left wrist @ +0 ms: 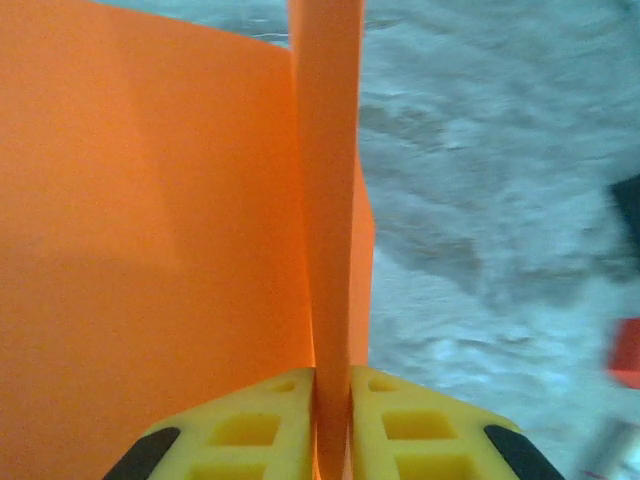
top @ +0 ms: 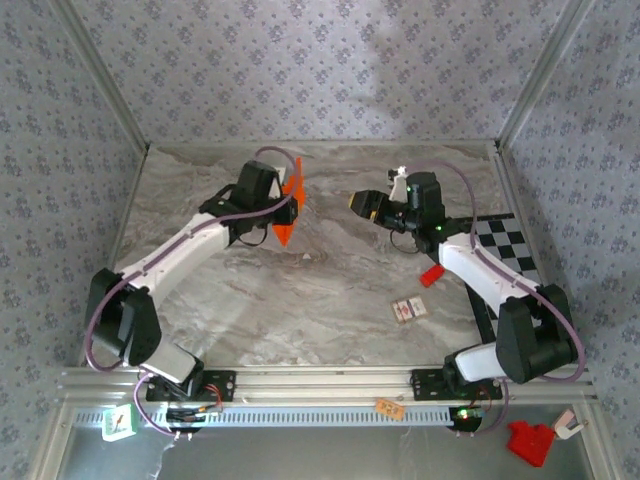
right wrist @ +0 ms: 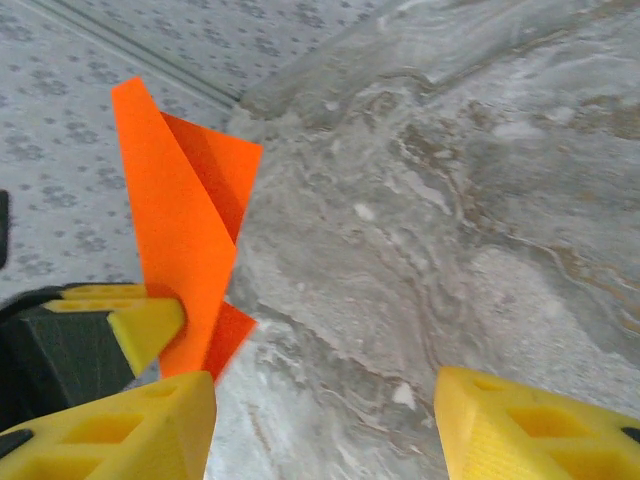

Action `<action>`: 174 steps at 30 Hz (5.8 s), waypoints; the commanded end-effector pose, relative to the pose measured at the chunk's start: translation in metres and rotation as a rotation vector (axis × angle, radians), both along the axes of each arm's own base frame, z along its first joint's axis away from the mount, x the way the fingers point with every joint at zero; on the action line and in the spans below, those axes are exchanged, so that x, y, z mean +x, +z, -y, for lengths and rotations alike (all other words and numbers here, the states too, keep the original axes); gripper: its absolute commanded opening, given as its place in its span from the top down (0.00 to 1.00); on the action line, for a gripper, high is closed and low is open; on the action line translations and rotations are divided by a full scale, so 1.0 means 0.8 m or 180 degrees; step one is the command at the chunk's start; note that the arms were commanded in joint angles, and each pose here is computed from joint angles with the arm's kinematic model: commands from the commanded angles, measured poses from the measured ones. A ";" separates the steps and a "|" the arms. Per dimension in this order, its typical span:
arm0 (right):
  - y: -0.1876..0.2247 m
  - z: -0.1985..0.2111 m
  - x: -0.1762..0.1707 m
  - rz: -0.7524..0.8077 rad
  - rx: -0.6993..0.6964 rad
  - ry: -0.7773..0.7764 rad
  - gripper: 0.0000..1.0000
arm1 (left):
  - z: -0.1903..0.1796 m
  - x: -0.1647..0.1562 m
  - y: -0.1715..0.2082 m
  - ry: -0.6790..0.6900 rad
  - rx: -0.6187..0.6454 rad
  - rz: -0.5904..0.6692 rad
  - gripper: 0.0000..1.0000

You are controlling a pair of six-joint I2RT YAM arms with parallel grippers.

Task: Fold a paper plane with a square sheet of paper (pick it up from the middle)
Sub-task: Turn over the paper at the center of the table, then move the paper to the center of the table, then fold the wing for the fifth time at the center of the table.

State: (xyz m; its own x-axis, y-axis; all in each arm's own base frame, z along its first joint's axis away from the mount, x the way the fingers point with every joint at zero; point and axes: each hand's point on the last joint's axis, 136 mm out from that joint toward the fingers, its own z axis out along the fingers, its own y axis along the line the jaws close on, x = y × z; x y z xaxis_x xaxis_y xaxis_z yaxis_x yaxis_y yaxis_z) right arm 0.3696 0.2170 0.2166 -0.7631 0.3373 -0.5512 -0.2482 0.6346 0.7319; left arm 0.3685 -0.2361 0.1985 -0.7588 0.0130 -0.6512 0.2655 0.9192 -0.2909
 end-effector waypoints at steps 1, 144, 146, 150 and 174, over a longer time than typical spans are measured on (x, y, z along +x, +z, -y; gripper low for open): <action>-0.012 0.020 -0.003 -0.0014 -0.0245 -0.0139 0.39 | -0.078 -0.001 -0.048 0.0375 0.1462 -0.0173 0.84; -0.252 -0.096 -0.063 -0.1866 -0.0968 0.0355 0.82 | 0.055 -0.073 -0.196 0.0759 -0.0992 -0.2229 0.73; -0.258 -0.090 -0.068 -0.1896 -0.1072 0.0410 0.82 | 0.058 -0.071 -0.184 0.0656 -0.1039 -0.2149 0.73; -0.263 -0.082 -0.075 -0.1888 -0.1246 0.0571 0.82 | 0.061 -0.072 -0.183 0.0489 -0.0958 -0.2123 0.75; -0.203 -0.045 -0.056 -0.1853 -0.0309 -0.0437 0.59 | 0.045 -0.079 -0.239 0.0856 -0.0721 -0.2411 0.83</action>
